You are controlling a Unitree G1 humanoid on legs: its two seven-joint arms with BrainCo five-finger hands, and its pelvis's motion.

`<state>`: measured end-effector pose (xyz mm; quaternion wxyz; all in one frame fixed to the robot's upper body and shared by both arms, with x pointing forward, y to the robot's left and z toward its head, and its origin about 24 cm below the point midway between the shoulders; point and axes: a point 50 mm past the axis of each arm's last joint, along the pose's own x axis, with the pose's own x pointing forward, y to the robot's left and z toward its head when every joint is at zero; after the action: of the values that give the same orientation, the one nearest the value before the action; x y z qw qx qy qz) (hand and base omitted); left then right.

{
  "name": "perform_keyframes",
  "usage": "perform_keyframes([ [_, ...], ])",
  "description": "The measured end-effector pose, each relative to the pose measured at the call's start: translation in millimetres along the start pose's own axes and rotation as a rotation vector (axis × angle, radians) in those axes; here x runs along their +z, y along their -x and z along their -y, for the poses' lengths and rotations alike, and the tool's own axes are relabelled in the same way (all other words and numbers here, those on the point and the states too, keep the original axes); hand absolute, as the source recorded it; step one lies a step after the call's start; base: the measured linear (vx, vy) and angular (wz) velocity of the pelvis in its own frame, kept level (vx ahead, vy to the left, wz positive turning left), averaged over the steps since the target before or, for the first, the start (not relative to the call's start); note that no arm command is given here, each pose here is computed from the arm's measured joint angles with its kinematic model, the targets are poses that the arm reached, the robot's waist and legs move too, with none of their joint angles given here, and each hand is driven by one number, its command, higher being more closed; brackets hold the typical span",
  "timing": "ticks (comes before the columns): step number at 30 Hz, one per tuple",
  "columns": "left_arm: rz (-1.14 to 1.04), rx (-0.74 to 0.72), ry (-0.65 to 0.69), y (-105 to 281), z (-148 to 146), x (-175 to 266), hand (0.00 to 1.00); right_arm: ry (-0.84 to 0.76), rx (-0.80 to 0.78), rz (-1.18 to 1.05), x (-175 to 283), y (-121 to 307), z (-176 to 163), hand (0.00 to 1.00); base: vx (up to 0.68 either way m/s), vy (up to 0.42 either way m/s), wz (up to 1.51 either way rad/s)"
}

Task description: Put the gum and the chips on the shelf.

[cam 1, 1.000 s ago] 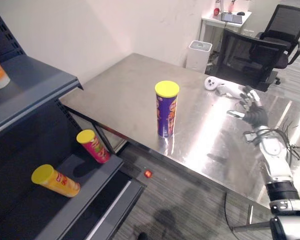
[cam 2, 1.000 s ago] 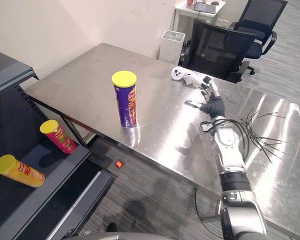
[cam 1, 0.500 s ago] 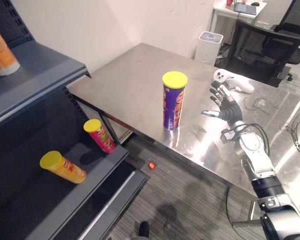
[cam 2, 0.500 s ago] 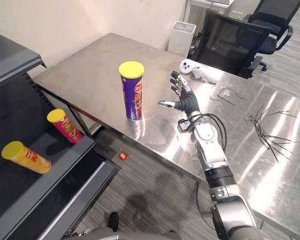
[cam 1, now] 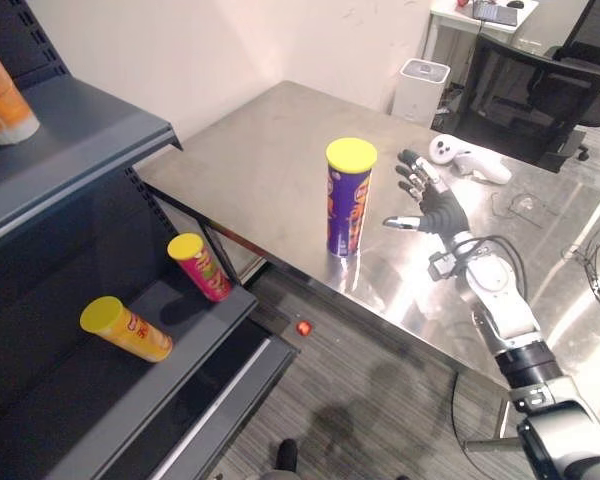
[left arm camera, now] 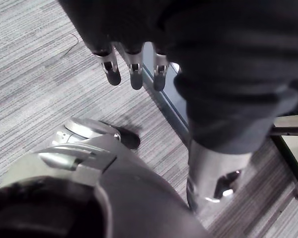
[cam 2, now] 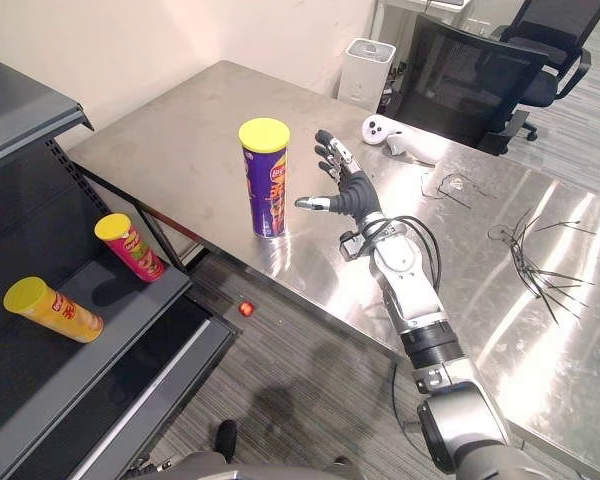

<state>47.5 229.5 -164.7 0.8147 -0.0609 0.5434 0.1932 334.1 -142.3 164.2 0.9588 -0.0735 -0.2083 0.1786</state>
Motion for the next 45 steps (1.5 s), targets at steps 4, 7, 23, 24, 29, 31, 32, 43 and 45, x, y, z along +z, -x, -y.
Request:
perform_keyframes([
  [4,0.002,0.000,0.000,0,0,0,0.00,0.005,0.038,0.010,3,-3,-6,0.00,0.00,0.000,0.00],
  [7,0.003,0.000,0.000,0,0,0,0.00,0.005,0.039,0.010,3,-3,-6,0.00,0.00,0.000,0.00],
  [23,0.005,0.000,0.002,0,0,1,0.00,0.009,0.013,-0.008,2,-8,-3,0.00,0.00,0.000,0.00],
  [24,0.005,0.000,0.002,0,0,1,0.00,0.012,0.012,-0.006,3,-11,-2,0.00,0.00,0.000,0.00],
  [29,0.006,0.002,0.005,0,-1,1,0.00,0.017,0.011,0.003,7,-17,-1,0.00,0.00,0.000,0.00],
  [31,0.008,0.001,0.008,0,0,1,0.00,0.017,0.011,0.003,7,-17,-1,0.00,0.00,0.000,0.00],
  [32,0.013,0.001,0.009,0,0,3,0.00,0.017,0.010,0.002,7,-17,-1,0.00,0.00,0.000,0.00],
  [43,0.016,0.009,0.030,0,-2,3,0.00,-0.011,0.009,-0.035,-1,-21,-7,0.00,-0.01,-0.005,0.08],
  [45,0.016,0.008,0.032,0,-2,3,0.00,-0.011,0.010,-0.031,0,-22,-8,0.00,-0.01,-0.003,0.02],
])
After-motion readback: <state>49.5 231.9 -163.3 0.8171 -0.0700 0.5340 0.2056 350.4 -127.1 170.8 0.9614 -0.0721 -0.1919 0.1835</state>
